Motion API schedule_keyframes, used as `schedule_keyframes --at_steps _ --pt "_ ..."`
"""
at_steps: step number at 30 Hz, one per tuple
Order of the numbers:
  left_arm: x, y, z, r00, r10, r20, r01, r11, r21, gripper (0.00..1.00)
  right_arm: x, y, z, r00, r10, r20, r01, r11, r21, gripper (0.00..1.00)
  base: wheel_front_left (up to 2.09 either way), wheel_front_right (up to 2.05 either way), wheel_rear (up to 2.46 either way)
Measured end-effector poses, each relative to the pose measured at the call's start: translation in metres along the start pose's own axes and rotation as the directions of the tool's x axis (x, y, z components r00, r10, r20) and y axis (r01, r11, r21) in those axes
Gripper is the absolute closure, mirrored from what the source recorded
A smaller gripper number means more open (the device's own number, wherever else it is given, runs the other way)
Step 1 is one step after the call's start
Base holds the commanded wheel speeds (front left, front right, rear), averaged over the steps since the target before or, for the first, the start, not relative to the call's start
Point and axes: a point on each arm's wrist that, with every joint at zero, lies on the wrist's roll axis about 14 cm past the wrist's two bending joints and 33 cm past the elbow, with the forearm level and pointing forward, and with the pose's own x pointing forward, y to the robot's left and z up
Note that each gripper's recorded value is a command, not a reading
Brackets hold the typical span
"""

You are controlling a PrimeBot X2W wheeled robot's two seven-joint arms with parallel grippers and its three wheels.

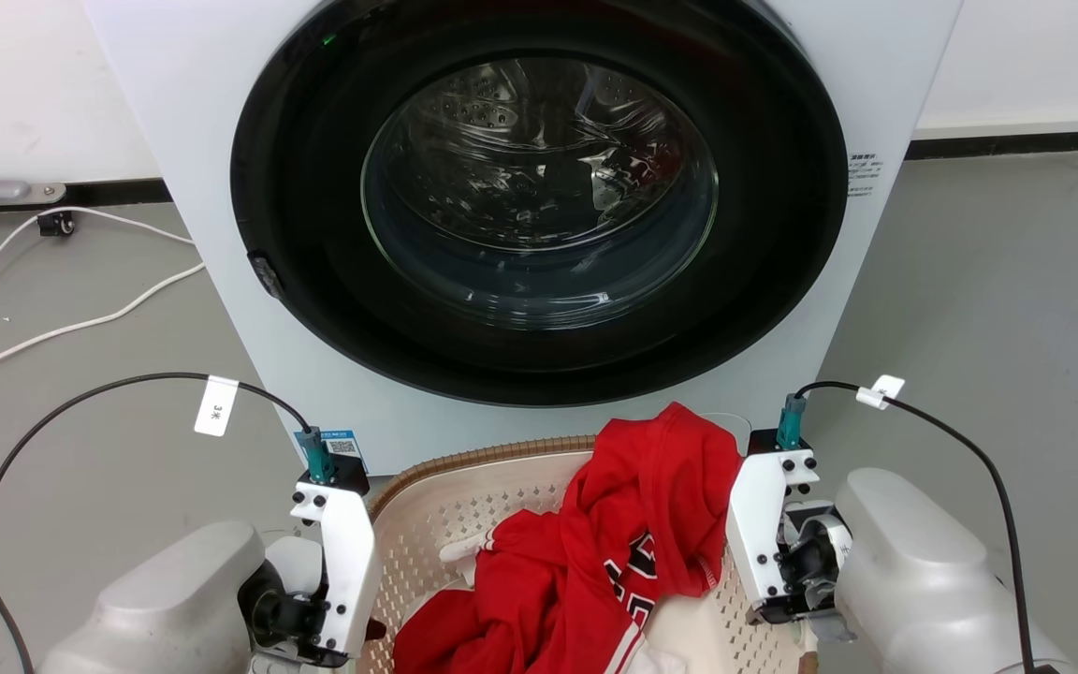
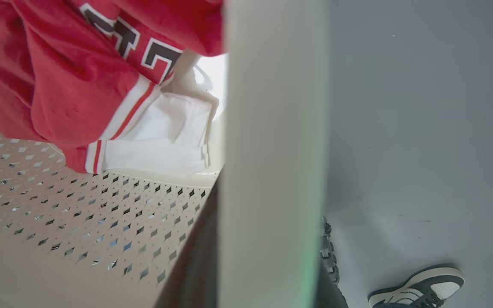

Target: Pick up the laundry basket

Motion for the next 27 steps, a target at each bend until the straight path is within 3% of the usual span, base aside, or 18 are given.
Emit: schedule_keyframes --at_steps 27 --pt "-0.0005 0.0006 0.0028 1.000 0.008 -0.016 -0.008 1.000 0.003 1.00 -0.0005 0.0010 0.0003 1.000 0.011 0.004 -0.011 1.000 0.006 1.00 0.00 0.00 0.00"
